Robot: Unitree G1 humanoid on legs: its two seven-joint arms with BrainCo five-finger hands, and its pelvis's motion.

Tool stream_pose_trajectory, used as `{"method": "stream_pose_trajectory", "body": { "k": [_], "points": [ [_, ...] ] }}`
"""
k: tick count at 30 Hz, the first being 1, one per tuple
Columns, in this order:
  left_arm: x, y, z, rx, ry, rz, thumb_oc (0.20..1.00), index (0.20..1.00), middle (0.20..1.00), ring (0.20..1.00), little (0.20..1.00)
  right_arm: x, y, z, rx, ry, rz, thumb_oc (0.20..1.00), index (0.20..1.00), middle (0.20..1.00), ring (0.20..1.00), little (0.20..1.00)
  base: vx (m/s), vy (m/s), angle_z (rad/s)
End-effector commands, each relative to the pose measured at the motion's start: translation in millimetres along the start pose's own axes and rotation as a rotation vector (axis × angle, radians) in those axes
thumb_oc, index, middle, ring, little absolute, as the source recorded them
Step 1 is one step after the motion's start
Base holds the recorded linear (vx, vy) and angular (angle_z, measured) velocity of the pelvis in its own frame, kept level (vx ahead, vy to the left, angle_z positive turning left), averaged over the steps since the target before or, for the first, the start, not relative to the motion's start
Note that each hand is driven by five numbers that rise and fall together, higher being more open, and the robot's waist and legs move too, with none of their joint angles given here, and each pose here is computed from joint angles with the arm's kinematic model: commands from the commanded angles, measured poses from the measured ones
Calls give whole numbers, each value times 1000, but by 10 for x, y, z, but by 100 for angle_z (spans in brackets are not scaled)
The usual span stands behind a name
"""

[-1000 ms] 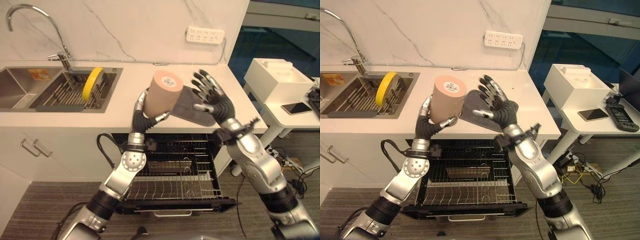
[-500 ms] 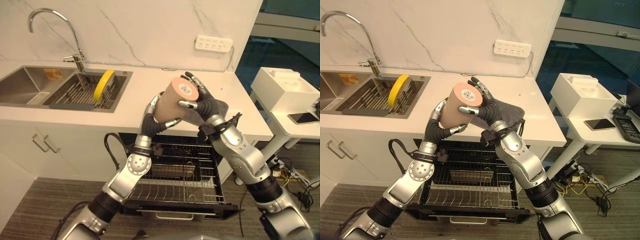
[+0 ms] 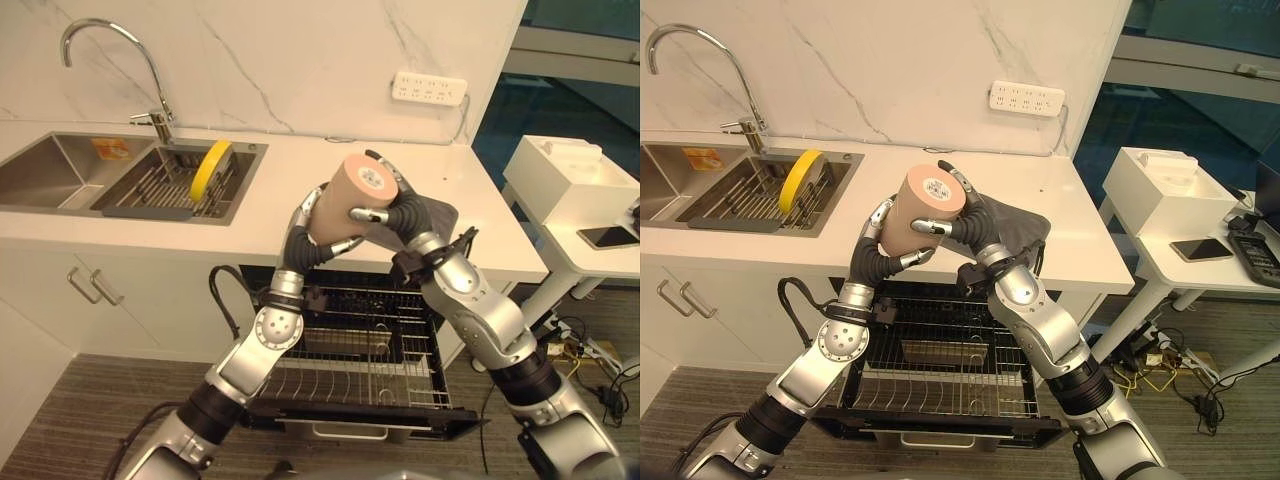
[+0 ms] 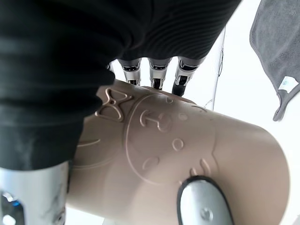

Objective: Place the dishes in the dishwasher.

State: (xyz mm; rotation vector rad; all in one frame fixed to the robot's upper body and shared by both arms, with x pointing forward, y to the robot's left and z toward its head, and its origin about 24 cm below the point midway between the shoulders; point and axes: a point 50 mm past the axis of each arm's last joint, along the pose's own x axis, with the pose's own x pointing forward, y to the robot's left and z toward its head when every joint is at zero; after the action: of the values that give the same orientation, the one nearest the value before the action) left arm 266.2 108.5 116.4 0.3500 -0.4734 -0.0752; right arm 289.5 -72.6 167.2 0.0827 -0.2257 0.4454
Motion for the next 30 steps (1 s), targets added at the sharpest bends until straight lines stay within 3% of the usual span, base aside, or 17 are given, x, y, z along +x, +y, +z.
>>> {"method": "stream_pose_trajectory", "body": {
  "k": [1, 8, 20, 21, 23, 25, 30],
  "points": [
    [226, -54, 367, 1, -212, -26, 200, 200, 200, 200, 200, 193, 129, 384, -37, -179, 91, 200, 200, 200, 200, 200, 0, 0, 0],
    [205, -88, 346, 3, -195, -43, 200, 200, 200, 200, 200, 150, 92, 515, -1, -293, 10, 200, 200, 200, 200, 200, 0, 0, 0],
    [208, -115, 289, -50, -124, -77, 200, 200, 200, 200, 200, 124, 69, 634, -122, -393, -30, 200, 200, 200, 200, 200, 0, 0, 0],
    [201, -119, 282, -55, -114, -83, 266, 266, 266, 266, 266, 122, 71, 636, -125, -395, -30, 200, 200, 200, 200, 200, 0, 0, 0],
    [186, -129, 265, -62, -102, -86, 533, 533, 533, 533, 533, 116, 56, 637, -133, -398, -38, 200, 200, 200, 200, 200, 0, 0, 0],
    [178, -124, 249, -77, -87, -76, 1000, 1000, 1000, 1000, 1000, 110, 40, 629, -137, -399, -48, 200, 200, 200, 200, 200, 0, 0, 0],
    [161, -78, 201, -127, -39, -53, 1000, 1000, 1000, 1000, 1000, 86, -4, 622, -153, -416, -81, 200, 200, 200, 200, 200, 0, 0, 0]
  ]
}}
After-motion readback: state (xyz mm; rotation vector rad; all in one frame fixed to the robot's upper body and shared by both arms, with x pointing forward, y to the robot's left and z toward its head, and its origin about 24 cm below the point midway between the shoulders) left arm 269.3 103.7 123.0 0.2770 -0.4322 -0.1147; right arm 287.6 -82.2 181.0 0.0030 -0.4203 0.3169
